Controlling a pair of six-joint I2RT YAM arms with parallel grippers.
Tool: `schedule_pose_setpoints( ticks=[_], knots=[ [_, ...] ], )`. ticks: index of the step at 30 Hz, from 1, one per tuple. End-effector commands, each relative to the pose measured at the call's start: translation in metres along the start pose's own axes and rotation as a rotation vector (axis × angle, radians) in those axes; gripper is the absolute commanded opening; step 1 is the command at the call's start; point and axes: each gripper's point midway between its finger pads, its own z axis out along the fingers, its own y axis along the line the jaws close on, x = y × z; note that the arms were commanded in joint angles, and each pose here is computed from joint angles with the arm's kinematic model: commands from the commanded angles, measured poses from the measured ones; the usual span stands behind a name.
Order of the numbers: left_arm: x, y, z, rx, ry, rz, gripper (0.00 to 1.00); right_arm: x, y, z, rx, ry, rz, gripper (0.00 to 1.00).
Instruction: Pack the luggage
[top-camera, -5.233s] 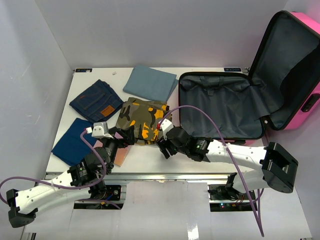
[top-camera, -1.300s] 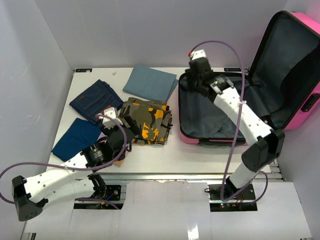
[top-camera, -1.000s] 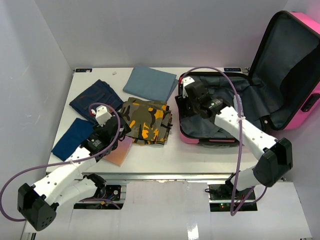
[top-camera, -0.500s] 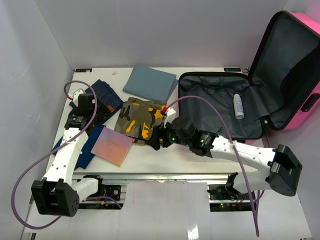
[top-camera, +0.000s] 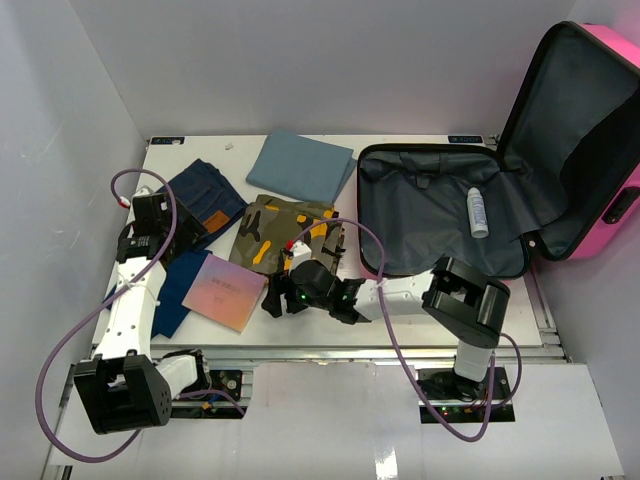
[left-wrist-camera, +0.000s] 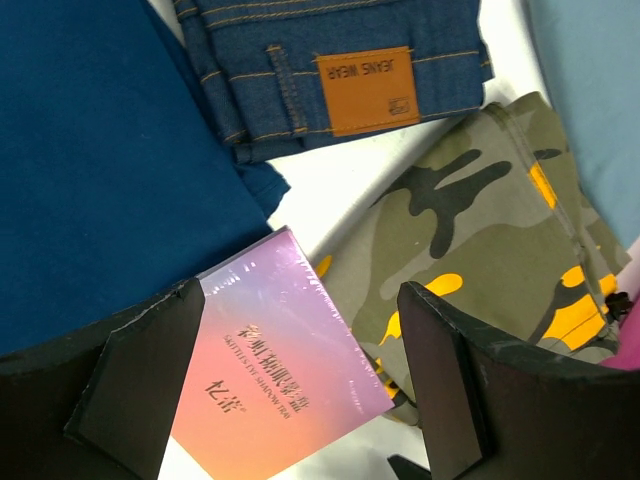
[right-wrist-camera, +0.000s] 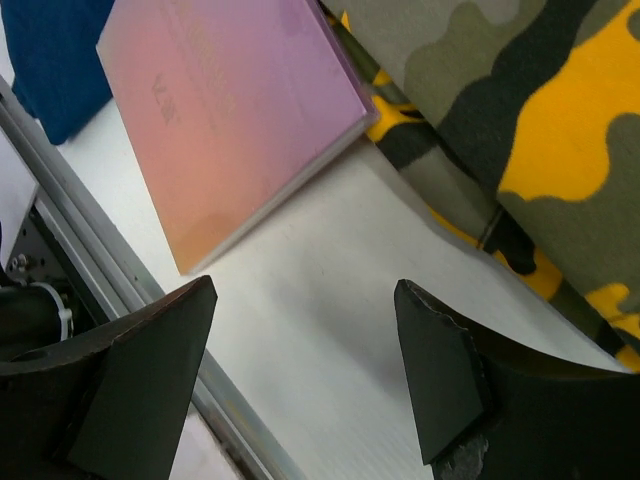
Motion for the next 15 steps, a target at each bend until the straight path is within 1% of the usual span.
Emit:
schedule_pose_setpoints(
  ticks=[1, 8, 15],
  knots=[
    [-0.01, -0.001, -0.007, 0.028, -0.051, 0.021, 0.9, -0.037, 0.027, 0.013, -0.065, -0.158, 0.067, 0.78],
    [-0.013, -0.003, -0.011, 0.037, -0.069, 0.018, 0.9, -0.035, 0.034, 0.025, -0.145, -0.207, 0.114, 0.78],
    [-0.017, 0.001, -0.018, 0.03, -0.105, 0.024, 0.9, -0.024, 0.029, 0.038, -0.14, -0.198, 0.168, 0.77]
  ],
)
